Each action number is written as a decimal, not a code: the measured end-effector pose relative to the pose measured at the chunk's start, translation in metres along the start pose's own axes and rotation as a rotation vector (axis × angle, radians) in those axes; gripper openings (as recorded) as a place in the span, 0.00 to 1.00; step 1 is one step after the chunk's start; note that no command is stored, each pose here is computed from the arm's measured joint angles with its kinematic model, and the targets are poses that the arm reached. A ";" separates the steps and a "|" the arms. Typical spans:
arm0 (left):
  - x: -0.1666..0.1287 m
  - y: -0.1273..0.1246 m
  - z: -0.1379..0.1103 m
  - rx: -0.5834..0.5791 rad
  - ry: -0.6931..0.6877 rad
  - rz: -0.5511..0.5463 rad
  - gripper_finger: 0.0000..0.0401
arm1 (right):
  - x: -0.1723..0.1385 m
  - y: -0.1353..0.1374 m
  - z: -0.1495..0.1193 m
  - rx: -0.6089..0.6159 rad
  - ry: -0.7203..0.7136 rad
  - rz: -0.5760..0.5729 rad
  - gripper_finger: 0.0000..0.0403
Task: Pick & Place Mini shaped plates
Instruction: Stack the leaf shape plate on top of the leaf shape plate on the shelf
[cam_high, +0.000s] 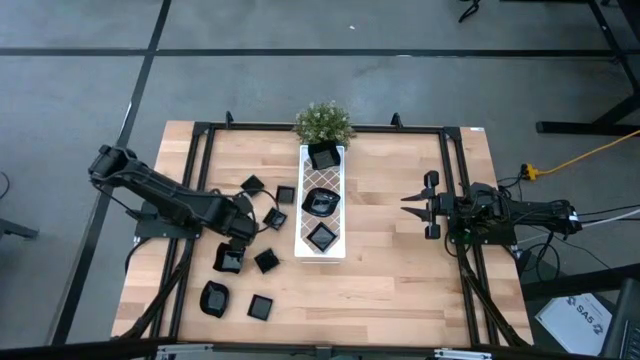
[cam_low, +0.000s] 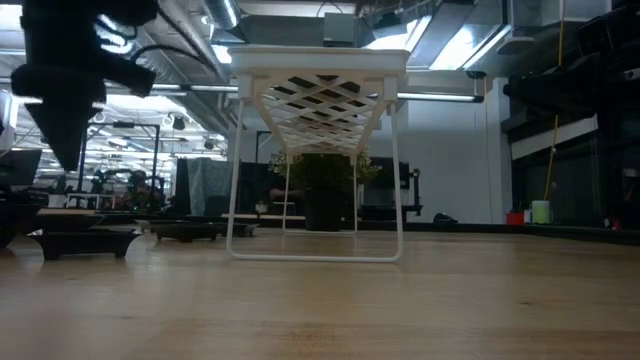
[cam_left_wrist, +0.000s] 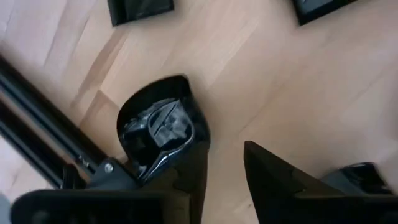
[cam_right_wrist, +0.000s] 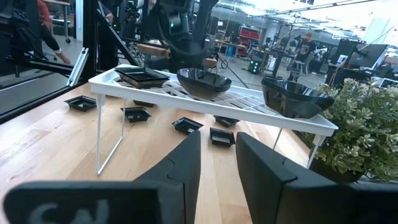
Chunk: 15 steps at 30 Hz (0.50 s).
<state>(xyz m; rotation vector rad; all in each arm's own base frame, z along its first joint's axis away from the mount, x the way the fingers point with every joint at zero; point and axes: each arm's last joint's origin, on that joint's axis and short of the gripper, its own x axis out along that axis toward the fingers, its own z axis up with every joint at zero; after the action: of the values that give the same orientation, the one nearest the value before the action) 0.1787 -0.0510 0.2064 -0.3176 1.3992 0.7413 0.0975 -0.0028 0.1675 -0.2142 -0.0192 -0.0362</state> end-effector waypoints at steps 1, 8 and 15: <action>0.003 0.000 -0.001 -0.005 0.008 0.011 0.26 | 0.000 0.000 0.000 0.000 0.000 0.000 0.25; 0.013 -0.007 0.000 -0.003 0.038 0.063 0.34 | 0.000 0.000 0.000 0.000 0.000 0.000 0.25; 0.026 -0.016 0.001 -0.035 0.075 0.134 0.38 | 0.000 0.000 0.000 0.000 0.000 0.000 0.25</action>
<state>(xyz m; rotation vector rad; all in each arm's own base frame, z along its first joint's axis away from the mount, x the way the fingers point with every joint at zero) 0.1898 -0.0546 0.1782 -0.2829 1.4903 0.8723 0.0974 -0.0028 0.1676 -0.2143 -0.0193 -0.0359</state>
